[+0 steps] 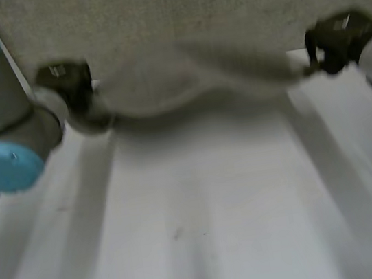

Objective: Fold the towel.

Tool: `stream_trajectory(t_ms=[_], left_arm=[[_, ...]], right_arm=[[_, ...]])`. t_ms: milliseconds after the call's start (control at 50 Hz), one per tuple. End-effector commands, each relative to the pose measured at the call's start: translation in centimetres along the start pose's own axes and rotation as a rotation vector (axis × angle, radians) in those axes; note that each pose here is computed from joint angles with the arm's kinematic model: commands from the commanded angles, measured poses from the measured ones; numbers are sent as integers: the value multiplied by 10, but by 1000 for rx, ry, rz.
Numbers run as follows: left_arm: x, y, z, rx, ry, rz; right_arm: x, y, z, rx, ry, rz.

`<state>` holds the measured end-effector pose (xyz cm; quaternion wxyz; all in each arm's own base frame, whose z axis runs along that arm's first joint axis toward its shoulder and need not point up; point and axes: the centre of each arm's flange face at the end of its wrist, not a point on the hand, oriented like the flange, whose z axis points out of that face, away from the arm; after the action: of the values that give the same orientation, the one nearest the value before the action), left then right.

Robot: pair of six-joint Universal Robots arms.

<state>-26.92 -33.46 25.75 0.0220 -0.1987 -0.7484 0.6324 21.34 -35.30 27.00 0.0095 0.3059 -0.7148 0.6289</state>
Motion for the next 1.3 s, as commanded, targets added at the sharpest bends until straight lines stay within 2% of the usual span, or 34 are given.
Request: stream_trajectory(t_ms=[20,120,280,500,720,1100,1300], left_arm=[[20,91,-10,-170,59,30],[23,125,-24,-233,75,104],[24,135,-52,-278,106,190],[17,109,-70,-205,84,186],[10,85,-68,-130,62,182],[16,121,-88,-252,99,189],[16,126,-86,-202,79,183]], right_arm=[[-31,80,-4,-251,-109,9],[-32,102,-12,-313,-119,25],[-33,110,-26,-309,-103,31],[-38,111,-35,-261,-82,18],[-38,113,-34,-249,-74,15],[-42,119,-34,-253,-80,15],[-43,121,-34,-260,-84,17]])
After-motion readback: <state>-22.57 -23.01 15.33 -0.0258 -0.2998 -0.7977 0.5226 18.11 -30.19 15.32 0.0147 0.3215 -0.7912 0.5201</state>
